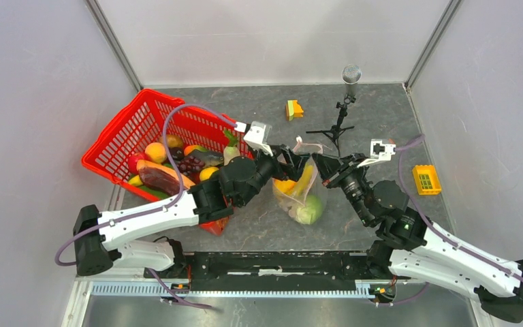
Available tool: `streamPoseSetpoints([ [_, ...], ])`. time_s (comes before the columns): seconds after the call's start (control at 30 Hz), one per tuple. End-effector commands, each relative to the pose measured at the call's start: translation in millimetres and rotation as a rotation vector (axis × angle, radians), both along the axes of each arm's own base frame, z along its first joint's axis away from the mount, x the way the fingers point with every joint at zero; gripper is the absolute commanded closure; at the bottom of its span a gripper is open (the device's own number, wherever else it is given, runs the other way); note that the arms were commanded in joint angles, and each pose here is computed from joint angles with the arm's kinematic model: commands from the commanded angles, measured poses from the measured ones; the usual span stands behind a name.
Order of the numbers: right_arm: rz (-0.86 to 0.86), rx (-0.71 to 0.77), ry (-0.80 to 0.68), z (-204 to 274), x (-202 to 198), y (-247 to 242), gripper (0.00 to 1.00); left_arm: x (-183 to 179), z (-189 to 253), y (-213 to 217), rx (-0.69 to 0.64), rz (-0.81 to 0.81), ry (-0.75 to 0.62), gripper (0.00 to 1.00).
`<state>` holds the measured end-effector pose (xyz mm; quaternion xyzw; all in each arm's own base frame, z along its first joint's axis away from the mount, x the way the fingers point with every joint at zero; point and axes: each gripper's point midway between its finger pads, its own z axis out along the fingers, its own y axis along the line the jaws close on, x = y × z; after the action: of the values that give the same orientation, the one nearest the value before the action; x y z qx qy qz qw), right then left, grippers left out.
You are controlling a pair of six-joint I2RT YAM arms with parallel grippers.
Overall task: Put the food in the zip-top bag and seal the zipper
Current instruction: Place the fake fruit in the zipper food storage bag, then adjust the zipper food storage bag at the center of the board.
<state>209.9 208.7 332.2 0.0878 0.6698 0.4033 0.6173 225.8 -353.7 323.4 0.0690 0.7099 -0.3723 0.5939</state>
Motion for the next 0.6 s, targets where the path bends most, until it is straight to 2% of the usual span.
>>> streamPoseSetpoints([
  [0.0, -0.095, 0.026, -0.041, 24, 4, -23, 0.98, -14, 29, 0, 0.041, -0.084, -0.068, 0.08],
  [0.1, -0.169, -0.036, -0.042, 23, 8, -40, 0.98, -21, 49, 8, 0.041, -0.106, -0.093, 0.04],
  [0.2, -0.304, -0.107, -0.044, 29, 9, -76, 0.98, -29, 70, 25, 0.008, -0.117, -0.12, 0.01],
  [0.3, -0.408, -0.113, -0.062, 43, 3, -114, 0.98, -32, 81, 50, -0.012, -0.074, -0.141, 0.0],
  [0.4, -0.385, -0.116, -0.121, 56, -6, -124, 0.98, -26, 79, 78, 0.023, 0.016, -0.145, 0.0],
  [0.47, -0.308, -0.129, -0.18, 67, -12, -114, 0.98, -19, 72, 98, 0.067, 0.108, -0.126, 0.0],
  [0.57, -0.221, -0.229, -0.181, 61, -12, -95, 0.99, -6, 58, 122, 0.143, 0.245, -0.092, 0.0],
])
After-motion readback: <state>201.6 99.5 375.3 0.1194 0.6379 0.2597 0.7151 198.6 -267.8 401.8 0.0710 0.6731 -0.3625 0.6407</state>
